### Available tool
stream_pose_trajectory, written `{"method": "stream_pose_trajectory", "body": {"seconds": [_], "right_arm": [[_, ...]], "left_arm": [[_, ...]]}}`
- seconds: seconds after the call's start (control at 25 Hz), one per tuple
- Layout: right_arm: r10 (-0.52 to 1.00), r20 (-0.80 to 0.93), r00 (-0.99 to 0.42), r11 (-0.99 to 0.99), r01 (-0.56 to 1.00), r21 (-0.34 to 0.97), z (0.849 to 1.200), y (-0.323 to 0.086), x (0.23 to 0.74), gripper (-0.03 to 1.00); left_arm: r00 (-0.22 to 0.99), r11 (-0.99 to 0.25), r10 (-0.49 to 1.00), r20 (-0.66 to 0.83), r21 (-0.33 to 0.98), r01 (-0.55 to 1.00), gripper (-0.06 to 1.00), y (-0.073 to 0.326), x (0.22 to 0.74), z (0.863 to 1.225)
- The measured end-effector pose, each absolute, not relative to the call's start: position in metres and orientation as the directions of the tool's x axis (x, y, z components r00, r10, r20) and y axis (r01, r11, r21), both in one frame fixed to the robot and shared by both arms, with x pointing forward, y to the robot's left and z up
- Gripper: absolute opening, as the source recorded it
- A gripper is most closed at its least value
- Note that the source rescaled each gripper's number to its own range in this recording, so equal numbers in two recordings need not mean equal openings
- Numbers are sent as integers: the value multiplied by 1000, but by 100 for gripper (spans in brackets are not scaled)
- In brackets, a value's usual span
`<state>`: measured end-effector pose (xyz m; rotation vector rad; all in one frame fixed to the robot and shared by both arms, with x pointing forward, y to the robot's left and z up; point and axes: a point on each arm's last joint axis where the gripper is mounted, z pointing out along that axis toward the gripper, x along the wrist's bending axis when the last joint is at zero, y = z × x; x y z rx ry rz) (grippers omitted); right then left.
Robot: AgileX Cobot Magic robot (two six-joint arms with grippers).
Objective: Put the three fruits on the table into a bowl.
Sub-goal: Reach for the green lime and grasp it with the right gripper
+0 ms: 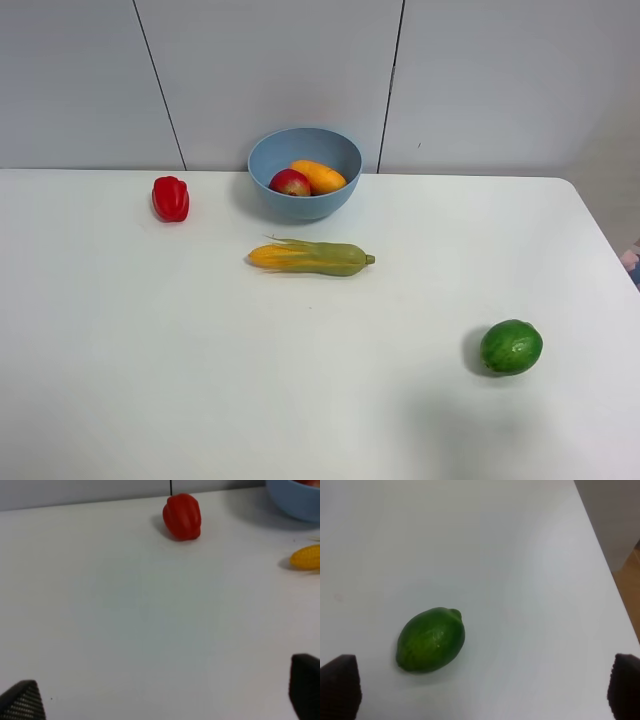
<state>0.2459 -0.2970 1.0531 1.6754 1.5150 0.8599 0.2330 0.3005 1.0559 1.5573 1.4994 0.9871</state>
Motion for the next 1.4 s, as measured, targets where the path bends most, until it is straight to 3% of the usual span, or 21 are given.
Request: {"method": "stream_pose_trajectory", "body": {"seconds": [1.08,1.4], "right_arm": [[996,16,92,-62,525,849,1053,-297,246,100],[980,107,167,-180,517,837,1053,-299,247,100]], "left_arm": [[15,-29,1000,25,903,429,99,300,233,1055],[15,-27,1000,23,903,429,99,300,233,1055]]}}
